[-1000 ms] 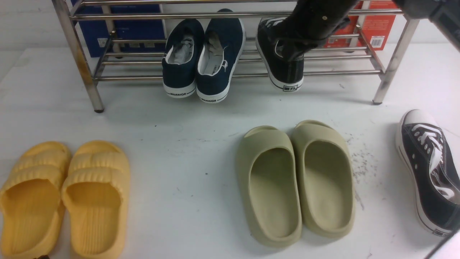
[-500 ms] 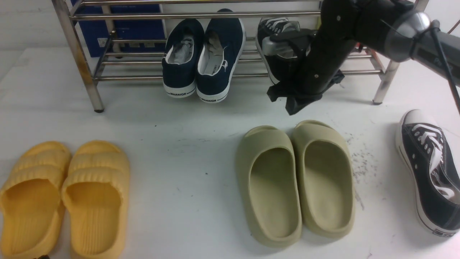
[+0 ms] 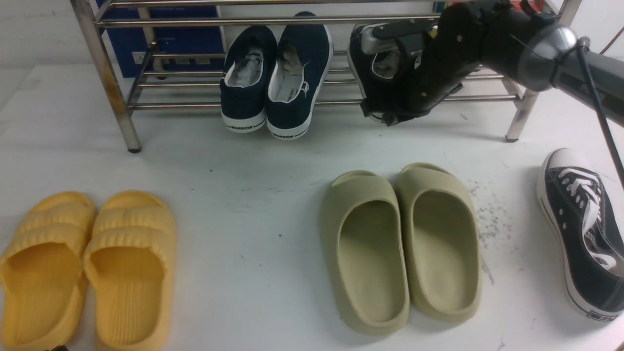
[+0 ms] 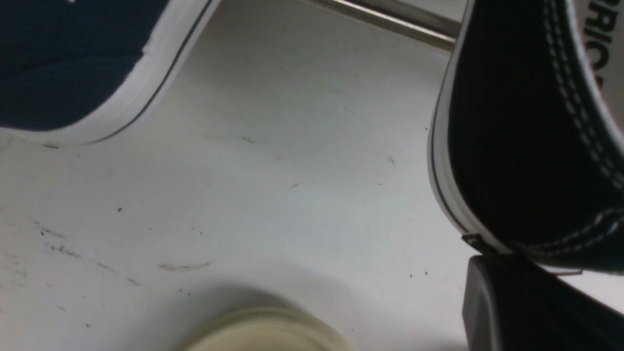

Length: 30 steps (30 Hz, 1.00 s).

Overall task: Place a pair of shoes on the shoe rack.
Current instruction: Use the right arm to put a shoe into the shoe rack, then use the right arm to grab the shoe closest to it

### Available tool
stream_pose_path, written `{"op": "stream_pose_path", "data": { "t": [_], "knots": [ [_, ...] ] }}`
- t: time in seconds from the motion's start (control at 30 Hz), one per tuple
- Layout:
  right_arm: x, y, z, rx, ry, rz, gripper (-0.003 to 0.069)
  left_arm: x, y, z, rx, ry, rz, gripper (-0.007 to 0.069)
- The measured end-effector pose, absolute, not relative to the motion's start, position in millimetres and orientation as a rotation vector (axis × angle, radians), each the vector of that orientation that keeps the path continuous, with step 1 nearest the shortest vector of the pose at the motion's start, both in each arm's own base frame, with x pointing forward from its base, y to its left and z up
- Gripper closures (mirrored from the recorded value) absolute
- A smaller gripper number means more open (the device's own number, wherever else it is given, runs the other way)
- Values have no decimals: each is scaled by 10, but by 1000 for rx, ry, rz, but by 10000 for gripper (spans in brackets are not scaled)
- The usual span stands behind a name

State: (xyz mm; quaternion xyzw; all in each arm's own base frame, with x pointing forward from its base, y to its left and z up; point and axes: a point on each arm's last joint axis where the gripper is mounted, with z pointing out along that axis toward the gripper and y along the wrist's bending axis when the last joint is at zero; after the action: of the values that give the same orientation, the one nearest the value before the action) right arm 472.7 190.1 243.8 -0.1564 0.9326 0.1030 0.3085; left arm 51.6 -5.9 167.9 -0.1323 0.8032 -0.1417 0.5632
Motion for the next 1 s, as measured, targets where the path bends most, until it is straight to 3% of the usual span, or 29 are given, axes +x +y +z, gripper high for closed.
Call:
{"op": "stream_pose_path", "data": {
  "t": [0.6, 0.87, 1.0],
  "knots": [
    [4728, 1926, 2530, -383, 2418, 321, 632, 516, -59, 1679, -311, 1891, -334, 474],
    [4334, 1840, 2907, -482, 2612, 355, 628, 516, -59, 1679, -311, 1891, -334, 463],
    [4055, 1739, 3262, -567, 2658, 336, 622, 516, -59, 1679, -311, 1891, -334, 460]
  ]
}}
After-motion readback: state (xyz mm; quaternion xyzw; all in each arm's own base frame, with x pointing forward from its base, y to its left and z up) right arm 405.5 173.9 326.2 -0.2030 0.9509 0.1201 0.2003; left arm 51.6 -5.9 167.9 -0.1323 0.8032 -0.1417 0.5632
